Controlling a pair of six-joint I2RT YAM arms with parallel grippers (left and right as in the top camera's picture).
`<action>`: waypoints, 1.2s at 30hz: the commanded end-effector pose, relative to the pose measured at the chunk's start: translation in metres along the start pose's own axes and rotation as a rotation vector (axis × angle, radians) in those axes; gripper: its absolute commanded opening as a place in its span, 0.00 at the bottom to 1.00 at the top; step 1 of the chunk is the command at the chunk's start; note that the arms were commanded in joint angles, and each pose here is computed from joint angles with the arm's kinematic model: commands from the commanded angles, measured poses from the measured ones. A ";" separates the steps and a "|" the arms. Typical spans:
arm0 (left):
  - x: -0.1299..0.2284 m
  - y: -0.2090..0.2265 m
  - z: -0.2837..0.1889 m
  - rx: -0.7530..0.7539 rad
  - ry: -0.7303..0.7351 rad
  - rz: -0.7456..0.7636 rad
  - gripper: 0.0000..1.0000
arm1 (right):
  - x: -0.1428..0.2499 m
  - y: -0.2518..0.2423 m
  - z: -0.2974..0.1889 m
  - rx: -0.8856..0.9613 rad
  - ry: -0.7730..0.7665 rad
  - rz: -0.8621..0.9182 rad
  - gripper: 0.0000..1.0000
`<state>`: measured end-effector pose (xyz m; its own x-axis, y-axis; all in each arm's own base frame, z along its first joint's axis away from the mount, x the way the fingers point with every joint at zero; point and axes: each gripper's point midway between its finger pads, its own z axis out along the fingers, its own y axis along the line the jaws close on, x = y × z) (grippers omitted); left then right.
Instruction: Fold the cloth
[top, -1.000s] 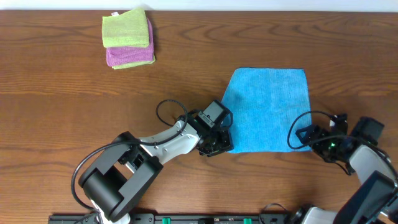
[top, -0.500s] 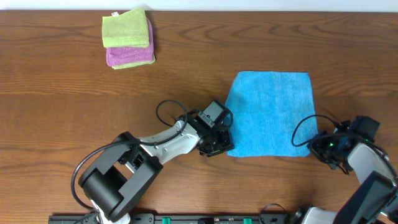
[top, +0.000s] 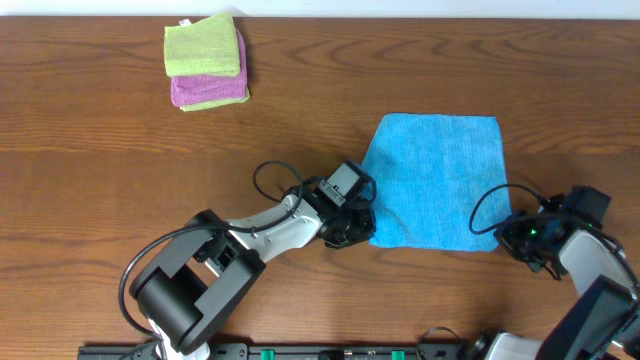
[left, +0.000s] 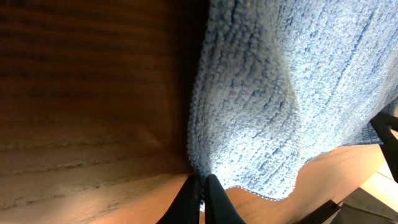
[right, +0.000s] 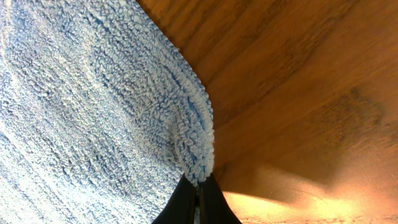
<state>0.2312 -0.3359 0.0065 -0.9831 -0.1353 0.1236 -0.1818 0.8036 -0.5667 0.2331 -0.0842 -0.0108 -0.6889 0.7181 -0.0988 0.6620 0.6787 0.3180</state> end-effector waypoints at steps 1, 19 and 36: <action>0.005 0.007 0.006 -0.016 0.019 -0.029 0.06 | 0.046 -0.045 0.018 0.194 0.133 0.047 0.02; -0.010 -0.005 -0.026 0.072 0.040 -0.076 0.06 | 0.057 -0.023 0.011 0.104 0.221 0.000 0.02; -0.028 -0.029 -0.080 0.197 -0.024 -0.087 0.06 | 0.023 0.070 -0.030 -0.012 0.181 -0.235 0.01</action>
<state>0.2593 -0.3128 0.0694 -0.9619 -0.2079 0.1774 -0.2726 0.6851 -0.6755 0.2280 -0.0216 0.0158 -0.8407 0.5343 0.0882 0.5335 0.7893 0.3039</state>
